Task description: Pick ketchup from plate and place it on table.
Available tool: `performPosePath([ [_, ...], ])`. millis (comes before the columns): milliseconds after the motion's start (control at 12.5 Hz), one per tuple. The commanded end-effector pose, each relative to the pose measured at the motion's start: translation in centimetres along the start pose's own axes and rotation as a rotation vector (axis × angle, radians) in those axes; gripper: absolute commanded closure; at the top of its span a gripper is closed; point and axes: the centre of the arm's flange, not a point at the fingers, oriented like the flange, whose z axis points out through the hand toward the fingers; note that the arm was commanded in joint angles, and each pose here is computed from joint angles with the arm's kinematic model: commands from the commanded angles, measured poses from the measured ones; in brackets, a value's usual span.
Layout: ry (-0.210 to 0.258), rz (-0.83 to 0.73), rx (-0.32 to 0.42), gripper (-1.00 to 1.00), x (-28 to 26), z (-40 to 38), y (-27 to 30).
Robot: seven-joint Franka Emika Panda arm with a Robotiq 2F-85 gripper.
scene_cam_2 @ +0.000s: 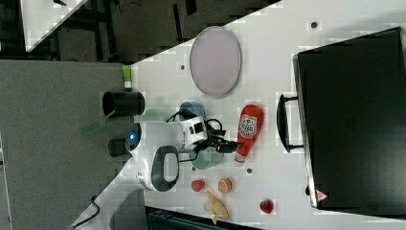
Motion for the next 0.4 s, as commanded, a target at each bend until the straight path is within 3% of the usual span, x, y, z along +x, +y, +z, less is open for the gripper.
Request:
performPosePath([
  [80,0.072,0.126,0.024,-1.0,1.9,-8.3,-0.9],
  [240,0.1,0.141,0.029,-1.0,2.4,-14.5,-1.2],
  [400,0.178,0.224,0.078,-1.0,3.2,-21.4,-1.5],
])
